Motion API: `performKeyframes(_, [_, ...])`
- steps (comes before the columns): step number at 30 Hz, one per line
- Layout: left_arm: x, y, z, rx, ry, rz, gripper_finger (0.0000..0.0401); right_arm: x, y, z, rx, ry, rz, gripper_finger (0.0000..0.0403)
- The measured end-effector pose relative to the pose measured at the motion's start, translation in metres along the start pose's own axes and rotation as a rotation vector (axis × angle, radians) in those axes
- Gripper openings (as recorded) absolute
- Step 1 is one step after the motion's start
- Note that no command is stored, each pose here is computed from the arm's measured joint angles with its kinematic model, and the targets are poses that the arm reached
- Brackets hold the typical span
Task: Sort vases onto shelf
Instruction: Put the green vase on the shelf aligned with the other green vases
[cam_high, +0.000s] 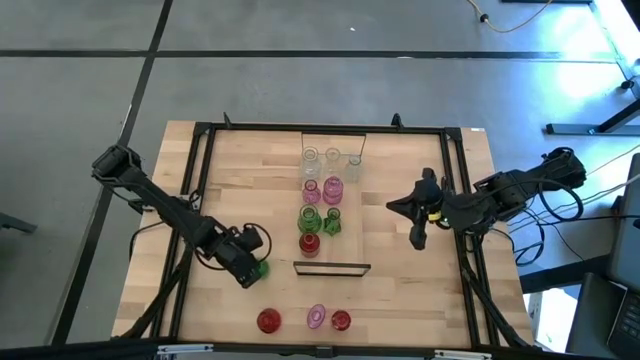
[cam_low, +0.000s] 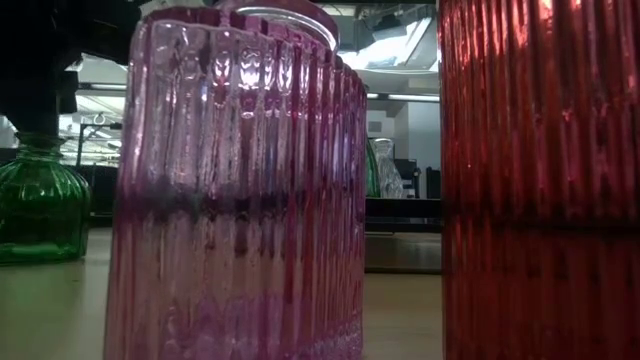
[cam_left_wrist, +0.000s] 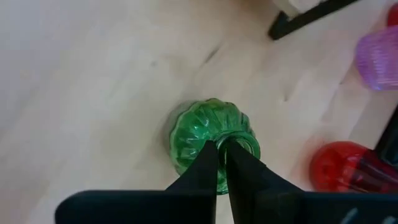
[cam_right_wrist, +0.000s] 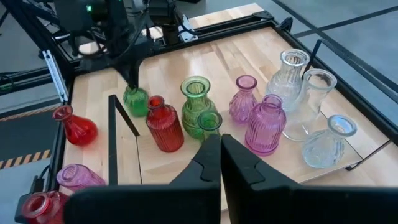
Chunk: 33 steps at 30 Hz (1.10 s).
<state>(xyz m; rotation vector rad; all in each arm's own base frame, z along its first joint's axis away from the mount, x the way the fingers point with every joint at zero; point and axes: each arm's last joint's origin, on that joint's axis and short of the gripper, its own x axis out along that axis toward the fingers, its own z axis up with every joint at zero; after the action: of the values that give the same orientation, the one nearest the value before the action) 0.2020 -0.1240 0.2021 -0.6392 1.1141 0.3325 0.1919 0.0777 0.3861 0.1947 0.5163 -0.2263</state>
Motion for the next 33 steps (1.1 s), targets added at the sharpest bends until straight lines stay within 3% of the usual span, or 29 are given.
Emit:
performKeyframes(6, [-0.016, 0.007, 0.004, -0.039, -0.022, -0.02, 0.0004, 0.012, 0.007, -0.003, -0.018, 0.026, -0.013, 0.0])
performKeyframes(10, [-0.026, 0.009, 0.007, -0.064, -0.056, -0.057, 0.0004, 0.023, 0.018, 0.002, -0.016, -0.013, 0.036, 0.0006])
performKeyframes(16, [-0.043, 0.013, 0.01, -0.098, -0.115, -0.116, 0.0004, 0.038, 0.036, 0.013, -0.022, -0.123, 0.115, 0.0063])
performKeyframes(23, [-0.067, 0.02, 0.012, -0.128, -0.172, -0.212, 0.0004, 0.074, 0.039, 0.015, -0.026, -0.075, 0.184, 0.0144])
performKeyframes(33, [-0.106, 0.029, 0.019, -0.194, -0.372, -0.404, 0.0004, 0.122, 0.039, 0.033, -0.034, -0.174, 0.403, 0.0172])
